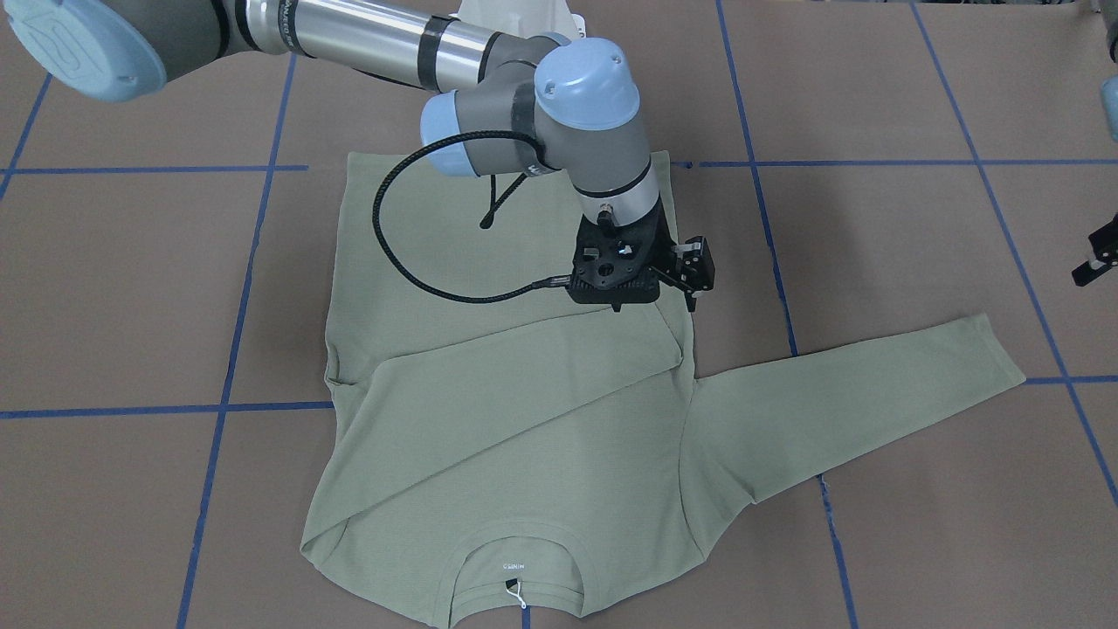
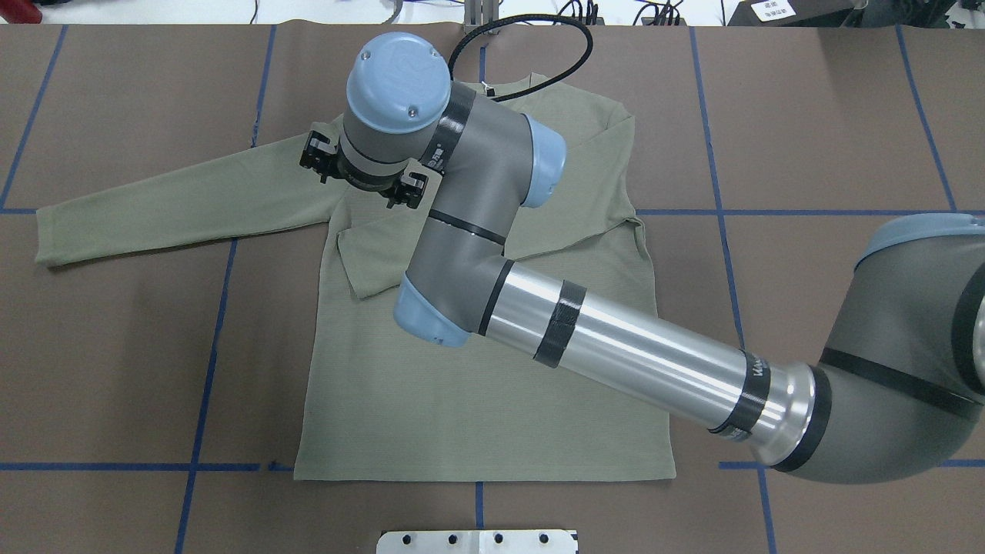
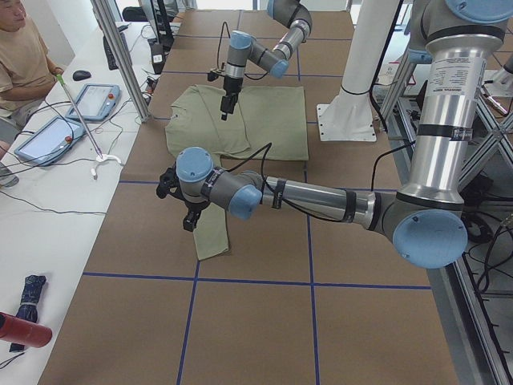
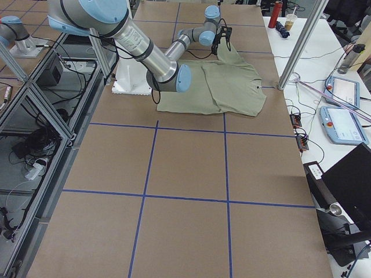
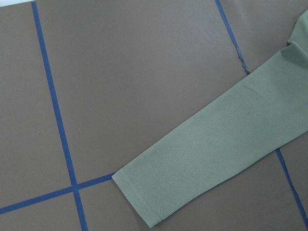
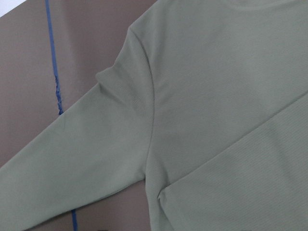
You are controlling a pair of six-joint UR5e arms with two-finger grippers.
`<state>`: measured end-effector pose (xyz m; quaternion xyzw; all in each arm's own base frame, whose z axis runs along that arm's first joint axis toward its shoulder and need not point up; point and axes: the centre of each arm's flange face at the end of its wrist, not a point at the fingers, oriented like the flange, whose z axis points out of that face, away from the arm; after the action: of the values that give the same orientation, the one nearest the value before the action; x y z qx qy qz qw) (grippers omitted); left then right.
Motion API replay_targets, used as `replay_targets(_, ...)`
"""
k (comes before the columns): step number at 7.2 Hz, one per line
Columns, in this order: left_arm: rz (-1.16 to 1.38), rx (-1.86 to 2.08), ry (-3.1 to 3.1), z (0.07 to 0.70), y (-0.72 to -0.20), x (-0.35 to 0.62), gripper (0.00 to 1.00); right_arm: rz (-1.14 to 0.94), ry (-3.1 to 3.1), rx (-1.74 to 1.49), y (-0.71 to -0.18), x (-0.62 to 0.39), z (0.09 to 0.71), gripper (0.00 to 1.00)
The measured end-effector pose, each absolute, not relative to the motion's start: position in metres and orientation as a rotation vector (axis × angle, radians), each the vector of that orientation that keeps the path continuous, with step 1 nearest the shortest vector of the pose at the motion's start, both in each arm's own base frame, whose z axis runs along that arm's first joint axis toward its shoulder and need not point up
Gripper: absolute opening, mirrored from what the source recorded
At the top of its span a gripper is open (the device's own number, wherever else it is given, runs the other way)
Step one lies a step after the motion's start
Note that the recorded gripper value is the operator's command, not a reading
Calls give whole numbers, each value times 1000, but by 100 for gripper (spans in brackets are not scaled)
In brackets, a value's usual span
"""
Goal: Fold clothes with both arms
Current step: 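Carry the sleeve across the shirt body toward the other sleeve, then release the sleeve and raise the right gripper away from the shirt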
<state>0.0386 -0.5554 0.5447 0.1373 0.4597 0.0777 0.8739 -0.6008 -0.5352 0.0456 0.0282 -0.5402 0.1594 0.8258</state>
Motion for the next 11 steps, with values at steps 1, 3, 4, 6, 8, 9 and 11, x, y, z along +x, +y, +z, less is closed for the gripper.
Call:
replay_targets(1, 144, 268, 963, 554, -559, 54, 99, 354, -1160, 25, -556, -555, 74, 91)
replay_targets(3, 128, 215, 952, 574, -567, 81, 99, 387, -1163, -26, -580, -447, 160, 92)
replay_targets(4, 117, 187, 937, 584, -571, 94, 99, 410, -1149, -30, -585, -402, 201, 92)
replay_targets(6, 115, 140, 921, 598, -583, 118, 92, 436, -1100, -4, -583, -320, 281, 92)
replay_targets(8, 127, 89, 908, 619, -599, 142, 86, 420, -1057, 25, -577, -268, 335, 93)
replay_targets(9, 130, 81, 904, 631, -607, 149, 82, 424, -1046, 32, -573, -257, 346, 93)
replay_targets(11, 130, 74, 899, 660, -610, 152, 74, 430, -1034, 36, -569, -251, 356, 92)
